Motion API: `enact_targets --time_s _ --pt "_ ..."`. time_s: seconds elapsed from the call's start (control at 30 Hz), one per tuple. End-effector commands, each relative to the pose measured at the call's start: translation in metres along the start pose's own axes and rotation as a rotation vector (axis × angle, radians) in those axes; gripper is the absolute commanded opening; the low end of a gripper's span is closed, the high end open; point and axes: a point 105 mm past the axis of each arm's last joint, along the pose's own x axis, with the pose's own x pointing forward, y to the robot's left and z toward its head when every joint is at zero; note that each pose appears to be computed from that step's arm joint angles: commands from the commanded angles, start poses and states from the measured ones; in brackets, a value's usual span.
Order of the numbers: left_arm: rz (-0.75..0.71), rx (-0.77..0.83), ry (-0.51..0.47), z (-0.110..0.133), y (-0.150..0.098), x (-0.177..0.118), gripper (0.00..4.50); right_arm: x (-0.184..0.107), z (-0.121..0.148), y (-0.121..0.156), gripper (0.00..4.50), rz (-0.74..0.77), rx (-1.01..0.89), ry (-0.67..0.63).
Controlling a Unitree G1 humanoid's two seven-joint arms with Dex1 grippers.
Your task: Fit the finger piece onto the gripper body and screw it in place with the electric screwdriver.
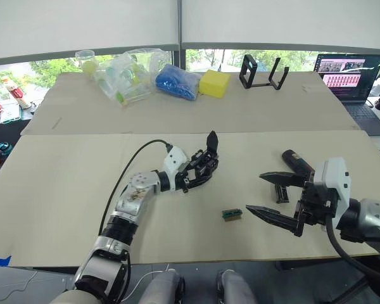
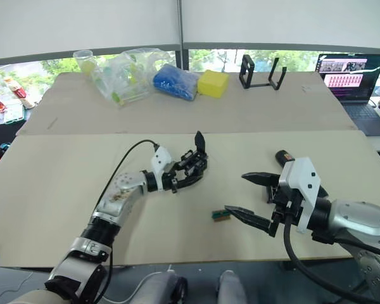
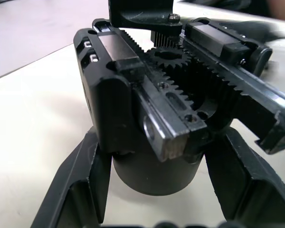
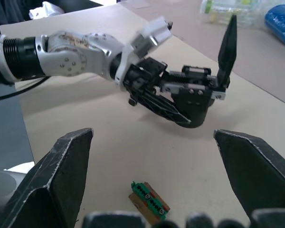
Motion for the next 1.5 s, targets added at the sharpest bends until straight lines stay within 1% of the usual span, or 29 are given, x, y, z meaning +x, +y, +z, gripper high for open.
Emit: enact_targets --time_s 0.03,0.13,0.23,0.37,0.53,0.6,0.63,0.67,0.7,0.77,0.87,0.93,1.0,1.13,1.2,1.3,1.5 --pt "0.044 0.02 -0.112 0.031 -0.021 0.003 2.36 -0.004 0.008 0.009 4.5 -0.014 -0.025 -0.019" --pt "0.113 -0.001 -0.1 0.028 -0.035 0.007 2.36 -0.005 0.006 0.011 4.5 -0.021 -0.01 -0.015" --pt "0.165 -0.012 -0.091 0.025 -0.041 0.015 2.36 -0.005 0.004 0.01 4.5 -0.024 -0.001 -0.008" --pt "0.18 -0.007 -0.085 0.021 -0.044 0.023 2.36 -0.003 0.003 0.007 4.5 -0.021 -0.006 0.005" --pt "0.169 0.005 -0.037 0.003 -0.043 0.023 2.36 0.001 0.003 0.001 4.5 -0.023 -0.016 0.006" --pt "0.157 -0.01 -0.036 0.001 -0.042 0.02 3.39 0.002 0.003 0.0 4.5 -0.023 -0.021 0.004" --pt "0.149 -0.014 -0.034 0.0 -0.041 0.019 3.71 0.003 0.003 0.0 4.5 -0.023 -0.023 0.004" --pt "0.13 -0.017 -0.03 0.001 -0.04 0.016 4.16 0.003 0.003 -0.001 4.5 -0.023 -0.026 0.004" --pt "0.107 -0.011 -0.023 0.0 -0.039 0.013 4.46 0.004 0.003 -0.002 4.5 -0.025 -0.032 0.007" --pt "0.033 0.02 0.006 -0.003 -0.036 0.004 4.46 0.004 0.002 -0.003 4.5 -0.033 -0.044 0.012" --pt "-0.056 0.031 0.046 -0.008 -0.021 -0.011 4.46 0.002 0.001 -0.006 4.5 -0.055 -0.048 0.014" --pt "-0.145 0.061 0.064 -0.008 -0.016 -0.018 4.46 0.0 0.0 -0.008 4.5 -0.067 -0.05 0.018" --pt "-0.211 0.072 0.063 -0.005 -0.012 -0.019 4.46 -0.001 -0.001 -0.01 4.5 -0.079 -0.052 0.021" --pt "-0.331 0.11 0.046 0.0 -0.009 -0.014 4.46 -0.003 -0.002 -0.011 4.5 -0.1 -0.049 0.022" --pt "-0.351 0.118 0.051 0.0 -0.005 -0.008 4.46 -0.004 -0.002 -0.011 4.5 -0.105 -0.048 0.024" --pt "-0.397 0.114 0.03 0.004 -0.007 0.0 4.46 -0.006 -0.004 -0.012 4.5 -0.117 -0.041 0.029" --pt "-0.398 0.155 0.056 -0.001 -0.007 0.016 4.46 -0.007 -0.005 -0.011 4.5 -0.128 -0.032 0.026"
